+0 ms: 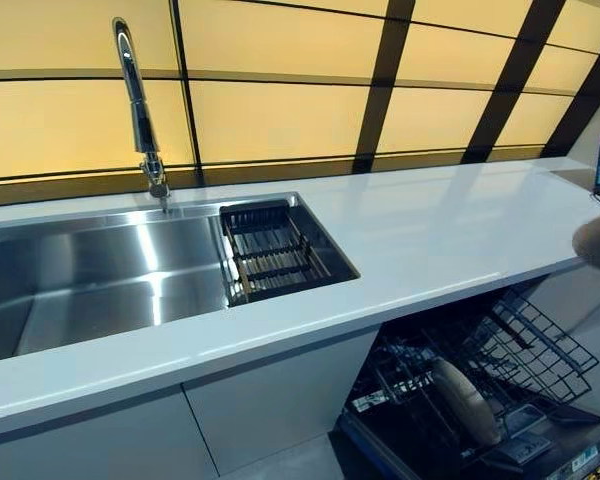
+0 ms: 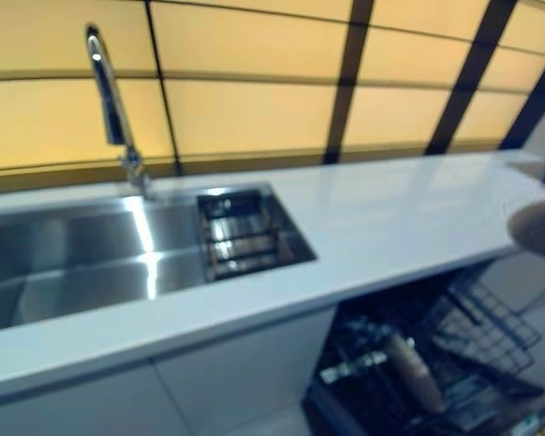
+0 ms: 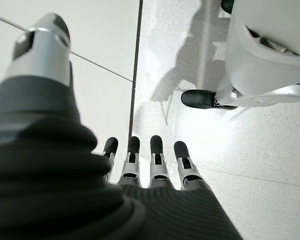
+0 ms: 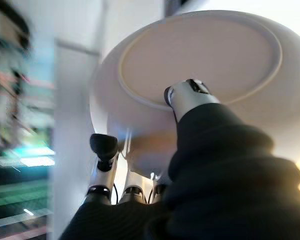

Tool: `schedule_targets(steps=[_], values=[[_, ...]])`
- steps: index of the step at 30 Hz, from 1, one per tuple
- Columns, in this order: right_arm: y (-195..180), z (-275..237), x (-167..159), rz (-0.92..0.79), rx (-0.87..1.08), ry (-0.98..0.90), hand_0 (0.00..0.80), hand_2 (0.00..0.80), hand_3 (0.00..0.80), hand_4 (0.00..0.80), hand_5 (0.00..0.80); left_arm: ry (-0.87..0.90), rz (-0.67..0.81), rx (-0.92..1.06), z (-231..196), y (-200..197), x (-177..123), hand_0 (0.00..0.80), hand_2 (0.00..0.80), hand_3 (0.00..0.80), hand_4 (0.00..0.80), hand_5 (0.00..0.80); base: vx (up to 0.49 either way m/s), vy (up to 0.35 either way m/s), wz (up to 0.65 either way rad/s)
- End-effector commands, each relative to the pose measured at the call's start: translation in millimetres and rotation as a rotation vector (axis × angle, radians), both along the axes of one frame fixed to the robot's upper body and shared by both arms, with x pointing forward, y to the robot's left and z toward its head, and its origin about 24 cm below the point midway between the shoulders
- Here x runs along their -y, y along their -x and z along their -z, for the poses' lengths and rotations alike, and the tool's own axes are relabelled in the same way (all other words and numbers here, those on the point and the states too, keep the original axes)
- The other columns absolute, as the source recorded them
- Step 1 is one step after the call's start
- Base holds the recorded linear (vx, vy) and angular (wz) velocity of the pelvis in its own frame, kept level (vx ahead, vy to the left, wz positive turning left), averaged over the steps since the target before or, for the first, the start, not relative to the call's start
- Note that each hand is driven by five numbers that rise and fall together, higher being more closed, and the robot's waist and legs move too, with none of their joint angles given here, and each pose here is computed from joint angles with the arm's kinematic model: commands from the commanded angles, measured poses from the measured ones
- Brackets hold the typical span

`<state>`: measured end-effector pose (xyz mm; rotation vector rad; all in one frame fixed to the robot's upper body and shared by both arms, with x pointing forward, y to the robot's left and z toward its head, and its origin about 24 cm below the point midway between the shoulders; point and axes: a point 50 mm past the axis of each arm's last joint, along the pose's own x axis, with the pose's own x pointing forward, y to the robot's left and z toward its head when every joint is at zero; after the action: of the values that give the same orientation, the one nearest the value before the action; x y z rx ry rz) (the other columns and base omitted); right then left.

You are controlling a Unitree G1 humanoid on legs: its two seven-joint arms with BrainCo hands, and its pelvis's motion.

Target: Take plates into dishwasher

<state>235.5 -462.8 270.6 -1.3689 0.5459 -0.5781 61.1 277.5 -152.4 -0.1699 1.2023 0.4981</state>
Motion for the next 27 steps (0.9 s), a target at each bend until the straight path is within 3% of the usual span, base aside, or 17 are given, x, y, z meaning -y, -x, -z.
schedule_targets(steps=[1,14,17,27], values=[[7.8,-23.4,4.1,0.012,0.156,-0.064,0.8,0.8,0.8,0.8,0.8,-0.063,-0.003,-0.001,-8.1,-5.2,-22.1,0.0,0.0,0.0,0.0,0.0,-0.005,-0.027,-0.14],[26.1,64.0,12.4,0.064,0.095,-0.509,0.8,0.8,0.8,0.8,0.8,-0.077,0.025,-0.008,-11.9,-9.6,-29.2,0.0,0.0,0.0,0.0,0.0,-0.005,-0.036,-0.05],[19.7,89.6,-2.9,0.013,0.075,-0.647,0.8,0.8,0.8,0.8,0.8,-0.07,0.021,-0.004,-11.6,-9.7,-28.3,0.0,0.0,0.0,0.0,0.0,0.009,-0.017,-0.08],[9.6,137.9,-36.0,-0.072,0.033,-0.778,0.8,0.8,0.8,0.8,0.8,-0.069,0.002,0.007,-11.1,-9.9,-27.1,0.0,0.0,0.0,0.0,0.0,-0.003,-0.006,-0.04]])
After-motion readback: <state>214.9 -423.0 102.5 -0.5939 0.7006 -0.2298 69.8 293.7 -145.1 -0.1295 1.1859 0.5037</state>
